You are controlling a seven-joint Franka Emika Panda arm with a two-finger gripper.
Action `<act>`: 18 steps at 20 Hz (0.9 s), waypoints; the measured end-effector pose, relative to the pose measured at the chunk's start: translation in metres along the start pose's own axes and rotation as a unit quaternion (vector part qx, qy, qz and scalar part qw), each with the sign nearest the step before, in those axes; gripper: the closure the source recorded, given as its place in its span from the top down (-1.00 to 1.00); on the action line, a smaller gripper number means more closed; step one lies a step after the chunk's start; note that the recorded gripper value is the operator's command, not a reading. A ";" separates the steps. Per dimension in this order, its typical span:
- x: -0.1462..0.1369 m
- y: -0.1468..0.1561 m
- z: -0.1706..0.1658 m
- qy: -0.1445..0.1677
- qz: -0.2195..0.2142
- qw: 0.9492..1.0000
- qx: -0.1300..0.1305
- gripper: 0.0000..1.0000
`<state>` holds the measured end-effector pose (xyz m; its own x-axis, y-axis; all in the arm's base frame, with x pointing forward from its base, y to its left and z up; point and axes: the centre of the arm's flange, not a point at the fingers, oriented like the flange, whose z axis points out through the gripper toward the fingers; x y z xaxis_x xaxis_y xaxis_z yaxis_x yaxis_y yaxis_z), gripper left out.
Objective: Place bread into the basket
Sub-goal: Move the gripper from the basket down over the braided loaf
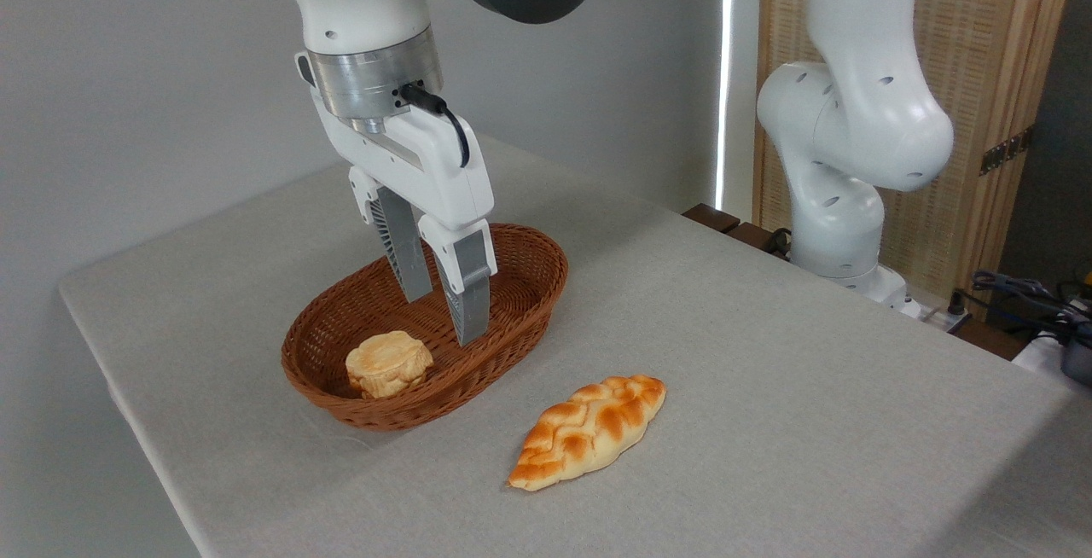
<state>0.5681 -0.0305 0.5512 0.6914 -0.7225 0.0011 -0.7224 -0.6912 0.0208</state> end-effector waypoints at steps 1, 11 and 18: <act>0.000 0.000 0.000 0.000 0.000 1.000 0.000 1.00; -0.012 0.006 0.036 -0.043 -0.002 0.998 -0.041 1.00; -0.042 -0.007 0.094 -0.062 0.023 0.996 -0.068 1.00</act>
<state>0.5425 0.0031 0.4572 0.6444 -0.7555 -0.1180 -0.7389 -0.6549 0.1584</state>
